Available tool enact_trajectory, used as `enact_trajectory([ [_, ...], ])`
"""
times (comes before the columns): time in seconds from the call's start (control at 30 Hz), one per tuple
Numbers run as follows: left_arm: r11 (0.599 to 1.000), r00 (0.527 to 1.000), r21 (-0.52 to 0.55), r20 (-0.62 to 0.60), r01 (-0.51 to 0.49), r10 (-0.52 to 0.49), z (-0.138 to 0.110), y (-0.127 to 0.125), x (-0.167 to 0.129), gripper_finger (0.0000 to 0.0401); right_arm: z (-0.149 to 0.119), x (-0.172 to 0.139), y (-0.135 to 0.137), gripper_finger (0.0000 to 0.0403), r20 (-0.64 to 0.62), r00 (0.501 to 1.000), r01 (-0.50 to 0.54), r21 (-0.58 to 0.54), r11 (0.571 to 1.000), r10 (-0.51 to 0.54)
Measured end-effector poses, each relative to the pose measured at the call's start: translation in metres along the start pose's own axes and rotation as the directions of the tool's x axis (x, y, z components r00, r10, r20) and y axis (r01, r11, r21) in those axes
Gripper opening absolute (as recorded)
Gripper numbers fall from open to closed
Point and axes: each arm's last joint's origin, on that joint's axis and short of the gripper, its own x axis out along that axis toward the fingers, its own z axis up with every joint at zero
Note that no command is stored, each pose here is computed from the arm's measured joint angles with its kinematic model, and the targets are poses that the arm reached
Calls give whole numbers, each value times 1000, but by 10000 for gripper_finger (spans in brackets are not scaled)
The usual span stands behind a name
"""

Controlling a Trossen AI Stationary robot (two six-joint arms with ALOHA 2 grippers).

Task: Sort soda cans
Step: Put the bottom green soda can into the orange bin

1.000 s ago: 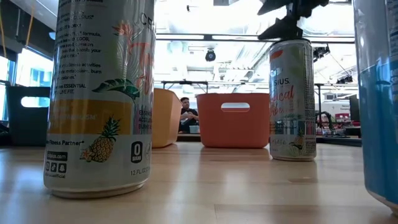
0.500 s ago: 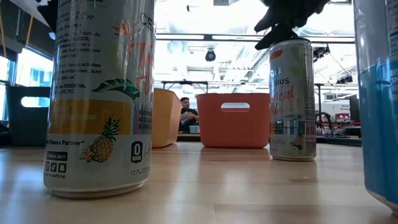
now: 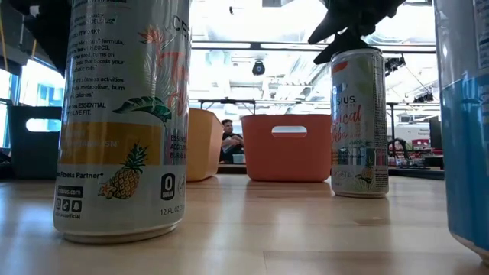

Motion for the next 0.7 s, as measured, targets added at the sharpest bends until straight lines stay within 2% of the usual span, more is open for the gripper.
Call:
enact_trajectory([
  [0.2, 998, 996, -1, 61, -69, 69, 2, 1, 9, 340, -1, 3, 0, 264, -7, 1000, 6, -3, 1000, -6],
  [0.33, 1000, 998, -2, 56, -24, 24, -1, -1, 19, 340, -1, 3, 0, 264, -12, 1000, 9, -4, 1000, -9],
  [0.5, 1000, 996, -16, 80, -25, 26, 2, 1, 22, 340, -1, 3, 0, 264, -13, 1000, 9, -11, 1000, -9],
  [0.7, 997, 993, -44, 99, 70, -66, 3, -1, 30, 332, -1, 3, 0, 264, -13, 1000, 9, -11, 1000, -9],
])
